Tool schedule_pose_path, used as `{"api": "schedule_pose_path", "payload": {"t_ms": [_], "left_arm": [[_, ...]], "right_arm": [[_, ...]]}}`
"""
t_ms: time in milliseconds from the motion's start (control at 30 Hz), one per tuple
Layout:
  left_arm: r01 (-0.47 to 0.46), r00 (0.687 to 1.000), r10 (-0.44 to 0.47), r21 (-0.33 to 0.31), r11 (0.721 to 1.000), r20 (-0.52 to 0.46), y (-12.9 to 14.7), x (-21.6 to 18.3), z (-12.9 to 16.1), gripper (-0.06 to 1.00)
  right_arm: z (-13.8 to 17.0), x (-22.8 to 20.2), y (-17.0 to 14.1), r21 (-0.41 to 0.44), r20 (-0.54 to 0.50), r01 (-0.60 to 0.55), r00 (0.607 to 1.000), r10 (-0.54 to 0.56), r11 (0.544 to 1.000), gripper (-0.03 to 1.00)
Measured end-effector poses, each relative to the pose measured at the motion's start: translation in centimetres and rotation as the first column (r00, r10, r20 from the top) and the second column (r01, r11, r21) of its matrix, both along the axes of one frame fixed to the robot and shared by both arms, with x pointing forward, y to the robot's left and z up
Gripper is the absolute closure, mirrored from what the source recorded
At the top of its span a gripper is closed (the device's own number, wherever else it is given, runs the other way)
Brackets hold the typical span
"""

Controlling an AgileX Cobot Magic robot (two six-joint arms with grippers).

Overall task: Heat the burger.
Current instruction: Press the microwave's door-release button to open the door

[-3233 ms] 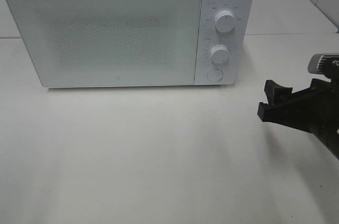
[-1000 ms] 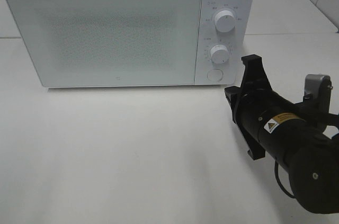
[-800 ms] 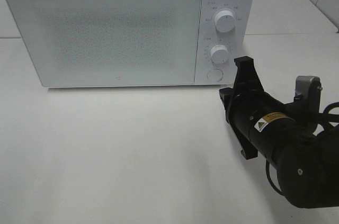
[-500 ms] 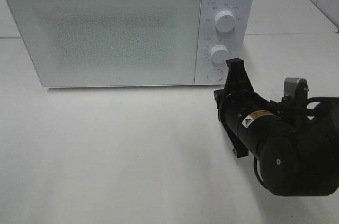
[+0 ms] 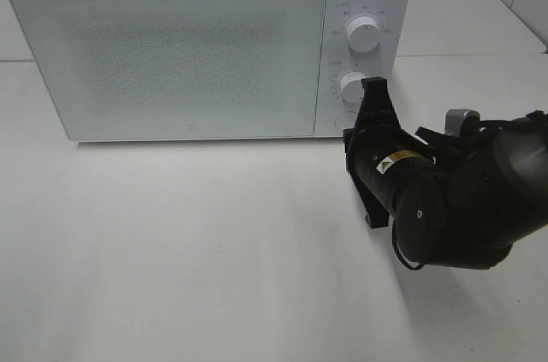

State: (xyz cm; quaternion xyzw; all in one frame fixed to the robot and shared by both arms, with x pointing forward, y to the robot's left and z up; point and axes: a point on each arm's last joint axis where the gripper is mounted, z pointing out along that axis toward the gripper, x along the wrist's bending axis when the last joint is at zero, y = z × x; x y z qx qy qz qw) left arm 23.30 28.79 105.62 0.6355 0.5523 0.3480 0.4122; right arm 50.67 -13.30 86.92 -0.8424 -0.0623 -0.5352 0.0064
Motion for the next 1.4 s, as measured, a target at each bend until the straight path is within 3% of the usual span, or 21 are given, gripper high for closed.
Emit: {"api": "schedule_pose_path", "payload": {"t_ms": [633, 1400], "left_arm": [[-0.003, 1.0, 0.003, 0.005, 1.0, 0.0, 0.0, 0.0, 0.0, -0.05], [-0.004, 1.0, 0.004, 0.006, 1.0, 0.0, 0.1, 0.0, 0.0, -0.05]], "right_arm": [[-1.2, 4.7, 0.2, 0.015, 0.0, 0.032, 1.0, -0.032, 0.999, 0.95], [-2.8, 6.0, -0.3, -0.007, -0.028, 0.056, 0.998, -0.056, 0.998, 0.95]]}}
